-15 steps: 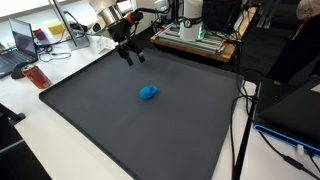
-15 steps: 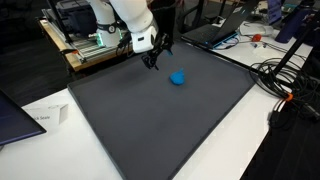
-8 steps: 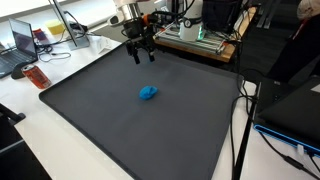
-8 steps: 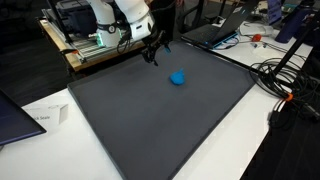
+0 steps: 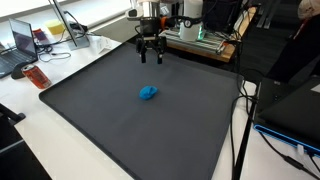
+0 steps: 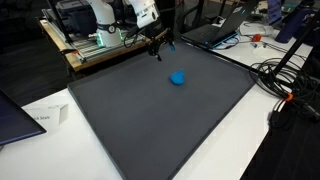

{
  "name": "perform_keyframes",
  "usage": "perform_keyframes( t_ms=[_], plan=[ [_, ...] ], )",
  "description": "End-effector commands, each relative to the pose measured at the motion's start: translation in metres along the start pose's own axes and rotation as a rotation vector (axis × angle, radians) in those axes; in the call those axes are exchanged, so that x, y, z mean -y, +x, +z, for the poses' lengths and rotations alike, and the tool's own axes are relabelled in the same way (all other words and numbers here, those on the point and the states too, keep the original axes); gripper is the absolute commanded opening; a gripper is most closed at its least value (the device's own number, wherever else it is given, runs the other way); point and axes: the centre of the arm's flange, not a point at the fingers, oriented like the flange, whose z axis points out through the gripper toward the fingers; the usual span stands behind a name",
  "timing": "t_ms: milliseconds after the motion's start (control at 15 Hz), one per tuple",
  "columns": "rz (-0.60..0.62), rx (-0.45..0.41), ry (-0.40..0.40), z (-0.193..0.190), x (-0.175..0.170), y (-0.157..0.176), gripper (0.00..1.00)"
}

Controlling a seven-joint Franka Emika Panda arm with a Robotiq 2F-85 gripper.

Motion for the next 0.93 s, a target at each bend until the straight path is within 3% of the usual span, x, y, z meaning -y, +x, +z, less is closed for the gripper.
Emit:
perform_keyframes(
  t_ms=[0, 400, 867],
  plan=[
    [-0.006, -0.044, -0.076, 0.011, 0.020, -0.015, 1.00],
    [-0.045, -0.047, -0.221, 0.035, 0.055, -0.021, 1.00],
    [-0.067, -0.048, -0.321, 0.062, 0.082, -0.022, 1.00]
  ],
)
